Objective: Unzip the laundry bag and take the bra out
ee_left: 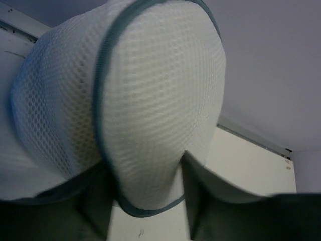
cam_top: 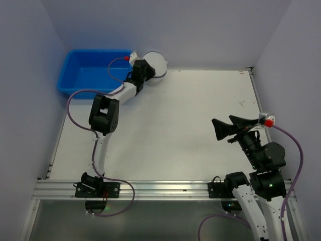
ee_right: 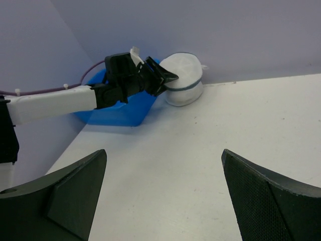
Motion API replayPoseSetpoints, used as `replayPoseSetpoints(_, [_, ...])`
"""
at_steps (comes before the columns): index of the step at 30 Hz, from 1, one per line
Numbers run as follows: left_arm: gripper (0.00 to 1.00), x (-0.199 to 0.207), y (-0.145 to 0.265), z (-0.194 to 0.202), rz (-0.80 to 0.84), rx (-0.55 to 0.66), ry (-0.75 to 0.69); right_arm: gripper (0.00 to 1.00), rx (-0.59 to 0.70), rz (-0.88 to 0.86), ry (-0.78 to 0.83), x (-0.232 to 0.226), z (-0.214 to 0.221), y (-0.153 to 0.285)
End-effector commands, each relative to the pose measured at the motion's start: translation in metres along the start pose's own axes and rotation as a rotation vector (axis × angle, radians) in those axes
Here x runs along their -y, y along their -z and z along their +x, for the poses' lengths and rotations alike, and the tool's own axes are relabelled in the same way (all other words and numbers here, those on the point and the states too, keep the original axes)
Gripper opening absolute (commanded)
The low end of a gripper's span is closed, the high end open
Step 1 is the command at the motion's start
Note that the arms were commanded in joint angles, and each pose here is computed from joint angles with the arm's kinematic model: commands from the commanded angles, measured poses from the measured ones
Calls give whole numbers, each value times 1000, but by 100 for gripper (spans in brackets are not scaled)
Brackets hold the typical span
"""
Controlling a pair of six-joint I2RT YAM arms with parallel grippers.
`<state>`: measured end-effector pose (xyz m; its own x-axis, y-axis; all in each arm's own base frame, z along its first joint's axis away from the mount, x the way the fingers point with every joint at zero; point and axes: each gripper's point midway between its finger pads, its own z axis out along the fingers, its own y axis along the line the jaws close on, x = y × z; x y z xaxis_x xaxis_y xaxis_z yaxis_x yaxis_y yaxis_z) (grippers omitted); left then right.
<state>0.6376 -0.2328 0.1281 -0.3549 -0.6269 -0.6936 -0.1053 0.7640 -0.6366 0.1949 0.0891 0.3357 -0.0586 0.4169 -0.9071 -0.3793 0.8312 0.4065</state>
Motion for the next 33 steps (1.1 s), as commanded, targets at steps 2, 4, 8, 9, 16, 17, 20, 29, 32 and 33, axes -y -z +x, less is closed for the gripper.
replayPoseSetpoints(2, [25,26,-1,-24,84,82,-8,99,21,-75,21,-14,-8,0])
replayPoseSetpoints(4, [4,34,16,-16,158,46,-27,99,9,-81,18,-15,-5,-2])
replayPoseSetpoints(8, [0,52,70,9,268,-76,-79,99,-52,-63,-4,-13,2,-7])
replayPoseSetpoints(9, [0,70,96,1,334,-93,-85,99,-62,-53,-12,-12,3,-7])
replayPoseSetpoints(16, [0,88,232,81,550,-368,-134,99,-162,-122,-94,-23,22,-21])
replayPoseSetpoints(17, [0,74,247,102,547,-425,-140,99,-185,-137,-120,-25,27,-25])
replayPoseSetpoints(20, [0,84,299,128,657,-513,-155,99,-304,-194,-178,-29,53,-40])
replayPoseSetpoints(29, [0,-2,371,186,614,-600,-120,99,-538,-118,-173,-21,149,-79])
replayPoseSetpoints(32, [6,-38,378,200,527,-622,-113,99,-627,-79,-181,-14,185,-84])
replayPoseSetpoints(33, [9,-42,380,200,518,-615,-112,99,-641,-68,-182,-12,191,-85])
